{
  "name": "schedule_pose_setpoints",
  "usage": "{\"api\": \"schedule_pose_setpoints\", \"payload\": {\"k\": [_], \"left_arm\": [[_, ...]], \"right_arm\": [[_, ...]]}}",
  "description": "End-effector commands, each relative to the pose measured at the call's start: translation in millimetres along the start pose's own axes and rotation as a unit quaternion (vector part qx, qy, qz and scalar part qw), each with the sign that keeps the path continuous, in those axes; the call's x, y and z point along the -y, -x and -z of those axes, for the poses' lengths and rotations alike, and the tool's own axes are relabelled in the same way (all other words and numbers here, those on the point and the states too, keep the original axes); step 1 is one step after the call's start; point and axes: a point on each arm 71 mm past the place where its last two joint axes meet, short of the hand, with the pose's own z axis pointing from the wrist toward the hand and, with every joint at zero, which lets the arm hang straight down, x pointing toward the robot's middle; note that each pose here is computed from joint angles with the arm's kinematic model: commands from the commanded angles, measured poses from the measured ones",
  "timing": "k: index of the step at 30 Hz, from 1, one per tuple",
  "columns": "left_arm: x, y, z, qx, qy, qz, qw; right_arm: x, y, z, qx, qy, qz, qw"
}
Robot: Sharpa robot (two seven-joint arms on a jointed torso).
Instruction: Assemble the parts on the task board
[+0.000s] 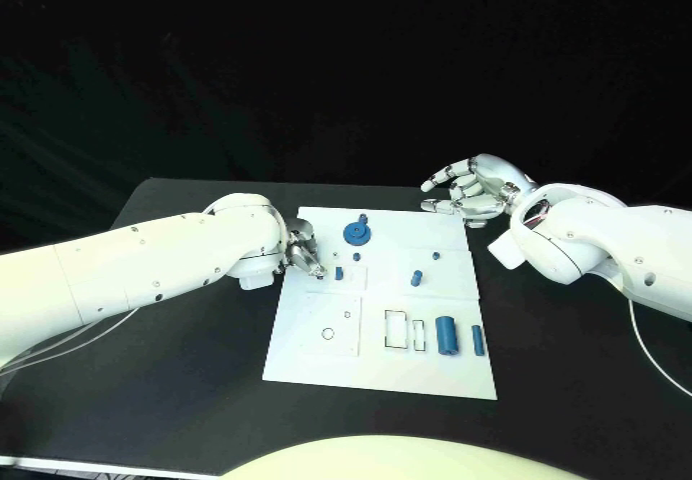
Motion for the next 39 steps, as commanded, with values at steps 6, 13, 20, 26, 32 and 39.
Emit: {"api": "schedule_pose_setpoints", "payload": {"k": [6, 13, 20, 26, 32, 39], "left_arm": [[-1.5, -1.1, -0.4, -0.008, 0.0, -0.007, 1.0], [-4.5, 1.4, -1.0, -0.008, 0.001, 0.003, 1.0], [-6.2, 3.5, -1.0, -0.021, 0.0, 0.009, 1.0], [-5.6, 8.2, 0.3, -0.046, -0.002, 0.005, 0.999], [-3.4, 13.0, 0.4, -0.075, -0.008, -0.007, 0.997], [1.9, 19.5, -4.0, -0.096, -0.01, -0.015, 0.995]], "right_arm": [[-1, -1.5, 0.0, -0.006, 0.007, 0.002, 1.0], [-1, -1.8, -0.2, -0.006, 0.007, 0.002, 1.0], [-1, -2.3, -0.6, -0.007, 0.006, 0.002, 1.0], [0, -3.2, -0.9, -0.008, 0.005, 0.002, 1.0], [1, -4.1, -1.3, -0.009, 0.004, 0.001, 1.0], [1, -5.5, -1.9, -0.011, 0.004, 0.001, 1.0]]}}
